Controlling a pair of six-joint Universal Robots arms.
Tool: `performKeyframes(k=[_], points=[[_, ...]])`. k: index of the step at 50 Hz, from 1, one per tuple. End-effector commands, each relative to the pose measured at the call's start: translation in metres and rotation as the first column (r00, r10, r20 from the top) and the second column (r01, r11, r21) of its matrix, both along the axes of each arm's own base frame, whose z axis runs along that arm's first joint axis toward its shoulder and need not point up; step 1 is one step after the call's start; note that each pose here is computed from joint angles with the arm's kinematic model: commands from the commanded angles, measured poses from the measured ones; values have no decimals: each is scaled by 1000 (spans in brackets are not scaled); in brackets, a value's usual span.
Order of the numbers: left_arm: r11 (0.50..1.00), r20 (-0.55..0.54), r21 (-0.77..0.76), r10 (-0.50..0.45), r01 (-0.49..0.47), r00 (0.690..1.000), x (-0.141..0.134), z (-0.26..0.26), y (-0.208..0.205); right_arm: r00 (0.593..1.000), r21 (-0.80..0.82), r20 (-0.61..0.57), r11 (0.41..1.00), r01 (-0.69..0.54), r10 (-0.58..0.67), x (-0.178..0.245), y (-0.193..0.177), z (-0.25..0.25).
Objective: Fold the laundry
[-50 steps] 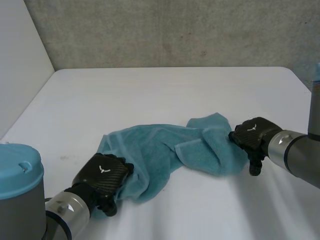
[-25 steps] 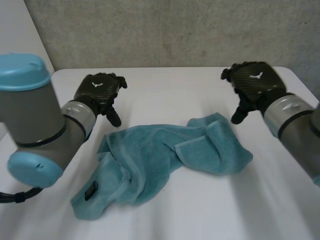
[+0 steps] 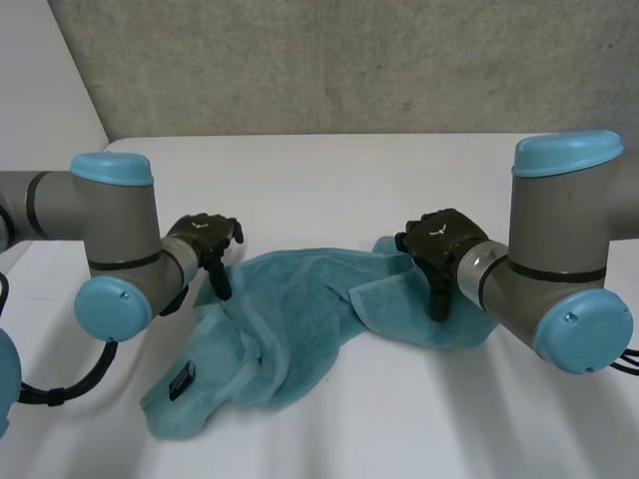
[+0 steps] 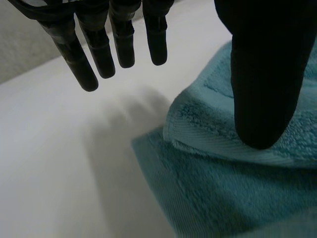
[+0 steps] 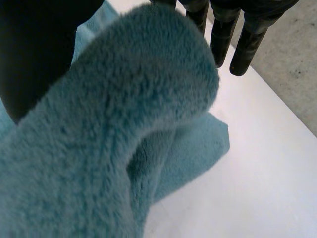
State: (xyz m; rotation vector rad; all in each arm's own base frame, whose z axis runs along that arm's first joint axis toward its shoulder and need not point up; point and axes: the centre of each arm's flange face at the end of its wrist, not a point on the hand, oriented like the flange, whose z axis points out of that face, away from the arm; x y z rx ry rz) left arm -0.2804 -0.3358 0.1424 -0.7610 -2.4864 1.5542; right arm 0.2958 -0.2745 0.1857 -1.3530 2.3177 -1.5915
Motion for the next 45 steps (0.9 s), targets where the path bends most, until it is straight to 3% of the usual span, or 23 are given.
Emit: performKeyframes(k=[1, 21, 30, 34, 36, 39, 40, 41, 42, 43, 44, 45], points=[[999, -4, 31, -32, 32, 999, -2, -5, 3, 999, -27, -36, 999, 21, -22, -2, -4, -1], [998, 33, 42, -41, 39, 999, -2, -19, 0, 991, -41, -132, 999, -9, 4, -9, -4, -9], [999, 31, 16, -37, 36, 999, -2, -12, -2, 994, -90, -110, 996, -14, 4, -6, -9, 3], [998, 21, -54, -29, 30, 999, -4, -3, -9, 998, -181, -63, 983, -9, -2, 0, -22, 19], [984, 2, -177, -10, 11, 1000, -6, 16, -21, 1000, -298, -5, 954, 6, -8, 7, -37, 37], [913, -55, -406, 8, -30, 998, -11, 62, -40, 996, -469, 89, 882, 48, -7, 13, -58, 68], [883, -76, -466, 11, -46, 997, -12, 77, -44, 987, -585, 159, 805, 97, -3, 14, -74, 94], [811, -126, -579, 13, -84, 992, -12, 109, -49, 981, -635, 195, 762, 126, 1, 13, -81, 107], [810, -126, -580, 13, -85, 992, -12, 109, -49, 973, -682, 229, 716, 153, 11, 10, -87, 121], [769, -153, -630, 13, -108, 988, -12, 126, -51, 966, -723, 258, 668, 177, 23, 8, -91, 133], [685, -209, -711, 13, -161, 978, -9, 157, -51, 951, -788, 303, 576, 217, 55, 4, -94, 157], [602, -261, -770, 7, -212, 965, -5, 185, -49, 946, -814, 316, 533, 230, 75, 3, -93, 168]])
